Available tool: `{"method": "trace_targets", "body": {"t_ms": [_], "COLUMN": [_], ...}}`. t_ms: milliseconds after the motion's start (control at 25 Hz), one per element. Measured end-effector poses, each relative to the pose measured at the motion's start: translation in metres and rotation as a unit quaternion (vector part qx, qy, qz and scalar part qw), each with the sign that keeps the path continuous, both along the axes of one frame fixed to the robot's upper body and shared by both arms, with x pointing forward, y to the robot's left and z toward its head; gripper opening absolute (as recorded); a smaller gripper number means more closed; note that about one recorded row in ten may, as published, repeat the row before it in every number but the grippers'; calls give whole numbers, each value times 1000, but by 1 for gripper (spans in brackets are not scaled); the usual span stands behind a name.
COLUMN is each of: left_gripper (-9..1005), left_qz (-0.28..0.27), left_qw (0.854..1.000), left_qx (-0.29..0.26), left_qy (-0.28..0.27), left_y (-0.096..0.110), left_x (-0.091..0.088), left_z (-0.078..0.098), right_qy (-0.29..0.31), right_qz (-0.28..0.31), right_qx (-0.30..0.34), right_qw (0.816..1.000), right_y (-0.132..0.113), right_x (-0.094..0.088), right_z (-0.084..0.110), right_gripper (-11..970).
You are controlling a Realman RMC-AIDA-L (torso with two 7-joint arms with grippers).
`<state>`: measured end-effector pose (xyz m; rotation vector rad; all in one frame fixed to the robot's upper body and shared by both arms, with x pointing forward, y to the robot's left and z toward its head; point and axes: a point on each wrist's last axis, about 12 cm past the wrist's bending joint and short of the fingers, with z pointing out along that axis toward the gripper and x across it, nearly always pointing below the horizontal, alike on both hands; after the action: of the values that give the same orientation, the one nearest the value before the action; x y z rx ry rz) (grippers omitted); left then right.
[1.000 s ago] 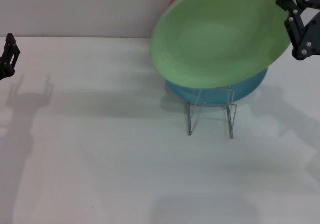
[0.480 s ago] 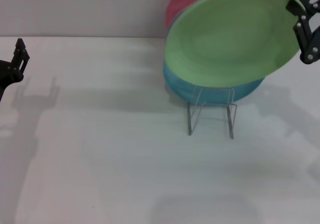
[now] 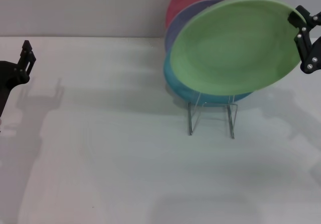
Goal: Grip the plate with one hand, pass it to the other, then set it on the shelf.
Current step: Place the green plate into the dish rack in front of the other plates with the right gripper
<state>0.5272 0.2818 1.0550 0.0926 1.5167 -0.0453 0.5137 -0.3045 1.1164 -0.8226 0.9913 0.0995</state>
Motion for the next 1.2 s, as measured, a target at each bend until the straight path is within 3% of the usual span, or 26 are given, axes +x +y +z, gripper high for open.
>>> {"method": "trace_targets", "body": {"t_ms": [1200], "left_gripper": [695], "left_qz": [-10], "left_qw": [1000], "left_qx": [5], "left_qy": [2], "left_y": [-3], "left_x": [3], "left_z": [0], "right_qy": [61], "right_qz": [-11], "right_qx": [-9], "right_qw": [998], "right_y": [8], "right_x": [1], "right_z": [-34], "right_gripper": [37]}}
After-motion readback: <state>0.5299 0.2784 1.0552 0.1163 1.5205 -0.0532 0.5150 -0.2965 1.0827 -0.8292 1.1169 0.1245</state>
